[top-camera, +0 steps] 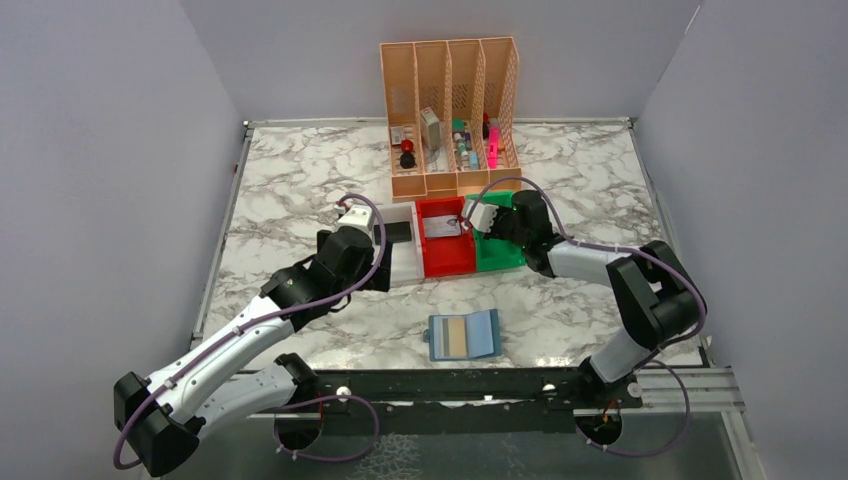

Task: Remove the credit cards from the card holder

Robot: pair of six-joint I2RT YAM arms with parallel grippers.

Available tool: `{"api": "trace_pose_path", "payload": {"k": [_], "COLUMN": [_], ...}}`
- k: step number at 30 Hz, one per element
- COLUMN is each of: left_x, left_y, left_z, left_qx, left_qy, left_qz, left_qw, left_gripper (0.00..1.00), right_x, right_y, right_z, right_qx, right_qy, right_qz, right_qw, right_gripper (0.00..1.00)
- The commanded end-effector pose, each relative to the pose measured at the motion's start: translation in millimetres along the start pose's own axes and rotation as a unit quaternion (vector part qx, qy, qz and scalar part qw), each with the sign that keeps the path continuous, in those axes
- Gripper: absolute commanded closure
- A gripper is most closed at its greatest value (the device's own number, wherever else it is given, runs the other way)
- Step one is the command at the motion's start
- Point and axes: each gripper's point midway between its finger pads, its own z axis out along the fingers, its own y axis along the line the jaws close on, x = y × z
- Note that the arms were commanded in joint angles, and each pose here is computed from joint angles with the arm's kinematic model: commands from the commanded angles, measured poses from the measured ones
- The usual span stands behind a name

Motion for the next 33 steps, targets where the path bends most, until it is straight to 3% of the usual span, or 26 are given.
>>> {"api": "trace_pose_path", "payload": {"k": [1, 15, 16, 18, 20, 33], "left_x": [3, 5, 5, 6, 5, 5], "left_y": [2, 2, 2, 2, 1, 1], "left_z": [3, 5, 5, 6, 5, 5], "left_qx": [-0.003, -0.005, -0.004, -0.005, -0.004, -0.001], "left_qy": [0.001, 0.006, 0.007, 0.008, 0.007, 0.006], "left_qz": [0.003, 0.005, 0.006, 0.005, 0.005, 0.006], "left_qw": [1.000, 1.000, 1.000, 1.000, 1.000, 1.000], "left_gripper": [0.01, 0.01, 0.01, 0.01, 0.01, 0.01], "right_x": [-12, 0, 0, 2, 3, -5], "right_y": [-21, 3, 3, 8, 11, 10], "right_z": [12, 27, 26, 25, 25, 10], "right_qx": [0.025, -0.032, -0.033, -0.047, -0.056, -0.058], "right_qy": [-0.026, -0.006, -0.004, -0.001, 0.003, -0.007], "right_qz": [-0.030, -0.034, -0.033, -0.032, -0.031, 0.002], "right_qw": [0.999, 0.999, 0.999, 0.998, 0.998, 0.998], "right_gripper": [0.95, 0.90, 0.88, 0.72, 0.63, 0.59]}}
